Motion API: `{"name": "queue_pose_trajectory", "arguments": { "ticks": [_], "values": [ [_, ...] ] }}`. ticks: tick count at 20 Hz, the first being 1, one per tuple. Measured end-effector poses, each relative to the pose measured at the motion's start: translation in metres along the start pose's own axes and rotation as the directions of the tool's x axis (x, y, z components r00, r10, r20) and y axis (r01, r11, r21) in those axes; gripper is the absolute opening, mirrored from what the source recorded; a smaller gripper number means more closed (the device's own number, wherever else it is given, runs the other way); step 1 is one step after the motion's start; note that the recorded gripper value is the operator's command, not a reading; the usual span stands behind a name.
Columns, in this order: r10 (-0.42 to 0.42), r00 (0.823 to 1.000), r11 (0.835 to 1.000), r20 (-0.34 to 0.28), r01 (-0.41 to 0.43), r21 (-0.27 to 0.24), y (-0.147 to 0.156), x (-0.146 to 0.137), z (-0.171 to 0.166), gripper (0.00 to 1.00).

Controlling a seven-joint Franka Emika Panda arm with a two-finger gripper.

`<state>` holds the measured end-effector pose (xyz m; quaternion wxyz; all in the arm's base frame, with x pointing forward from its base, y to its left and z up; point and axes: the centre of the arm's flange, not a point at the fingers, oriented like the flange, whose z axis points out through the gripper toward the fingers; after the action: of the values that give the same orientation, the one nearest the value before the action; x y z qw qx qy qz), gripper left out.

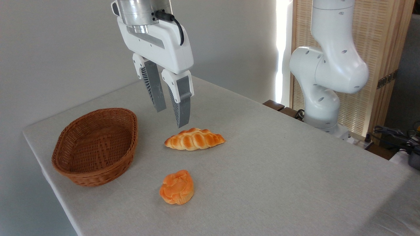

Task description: Put bread into the basket

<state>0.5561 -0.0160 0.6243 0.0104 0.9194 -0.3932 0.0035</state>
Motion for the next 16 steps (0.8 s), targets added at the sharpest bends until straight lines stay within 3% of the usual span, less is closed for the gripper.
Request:
{"name": "queue_pose_trajectory", "arguments": {
  "ticks": [16],
  "values": [
    [0.003, 1.0, 1.0, 0.002, -0.003, -0.008, 0.0, 0.0031, 0.0076, 1.0]
  ]
}}
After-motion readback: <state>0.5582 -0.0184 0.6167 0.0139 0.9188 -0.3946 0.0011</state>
